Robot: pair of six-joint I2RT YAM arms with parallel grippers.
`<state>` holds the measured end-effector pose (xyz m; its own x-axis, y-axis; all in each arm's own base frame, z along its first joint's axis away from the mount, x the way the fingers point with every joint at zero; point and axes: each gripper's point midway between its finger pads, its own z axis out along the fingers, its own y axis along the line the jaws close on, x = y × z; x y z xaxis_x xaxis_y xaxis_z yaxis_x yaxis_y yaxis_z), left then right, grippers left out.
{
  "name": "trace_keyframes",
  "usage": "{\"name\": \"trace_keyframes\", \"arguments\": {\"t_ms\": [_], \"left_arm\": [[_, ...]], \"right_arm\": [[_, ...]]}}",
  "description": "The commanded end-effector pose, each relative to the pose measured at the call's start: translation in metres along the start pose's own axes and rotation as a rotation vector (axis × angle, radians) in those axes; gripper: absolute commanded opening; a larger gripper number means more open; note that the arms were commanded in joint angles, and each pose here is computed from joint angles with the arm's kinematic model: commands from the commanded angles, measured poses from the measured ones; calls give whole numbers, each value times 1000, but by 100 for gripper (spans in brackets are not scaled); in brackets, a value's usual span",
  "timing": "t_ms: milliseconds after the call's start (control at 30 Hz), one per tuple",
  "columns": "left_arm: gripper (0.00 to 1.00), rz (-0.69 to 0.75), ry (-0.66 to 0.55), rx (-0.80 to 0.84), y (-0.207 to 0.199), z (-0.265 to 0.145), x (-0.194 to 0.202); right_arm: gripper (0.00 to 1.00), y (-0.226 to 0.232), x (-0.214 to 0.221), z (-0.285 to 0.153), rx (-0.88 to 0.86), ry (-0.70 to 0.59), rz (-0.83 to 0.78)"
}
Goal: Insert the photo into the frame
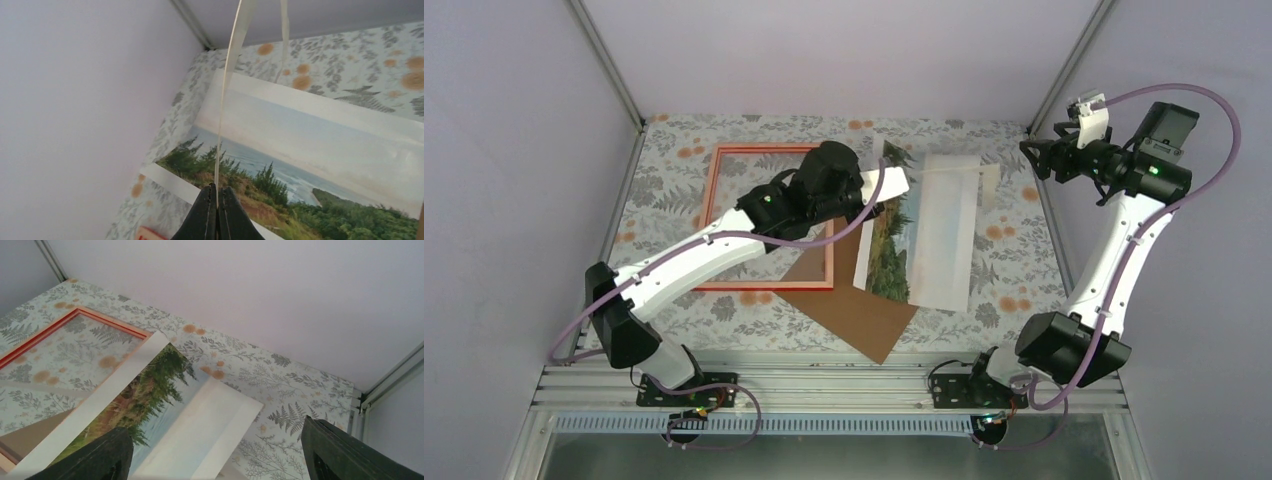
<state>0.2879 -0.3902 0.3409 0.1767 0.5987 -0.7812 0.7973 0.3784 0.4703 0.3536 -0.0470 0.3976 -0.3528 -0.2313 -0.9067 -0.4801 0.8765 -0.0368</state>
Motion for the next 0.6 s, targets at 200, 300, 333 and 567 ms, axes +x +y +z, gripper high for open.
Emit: {"name": "trace_keyframes", "arguments": {"t_ms": [200,300,333,567], "left_arm": [[3,46,-114,-276,103,-50,-36],[3,60,-177,-359,135,-70,-55],[2,64,-194,-369,141,-74,-60],[2,58,-256,-427,171,-88,-91]], "right_arm": [[82,32,-22,-27,-3,-100,-184],[81,40,-20,-30,-9,-101,-209],[81,43,-17,-30,-12,-101,-209],[79,62,18,-22,-67,-85,-159]]}}
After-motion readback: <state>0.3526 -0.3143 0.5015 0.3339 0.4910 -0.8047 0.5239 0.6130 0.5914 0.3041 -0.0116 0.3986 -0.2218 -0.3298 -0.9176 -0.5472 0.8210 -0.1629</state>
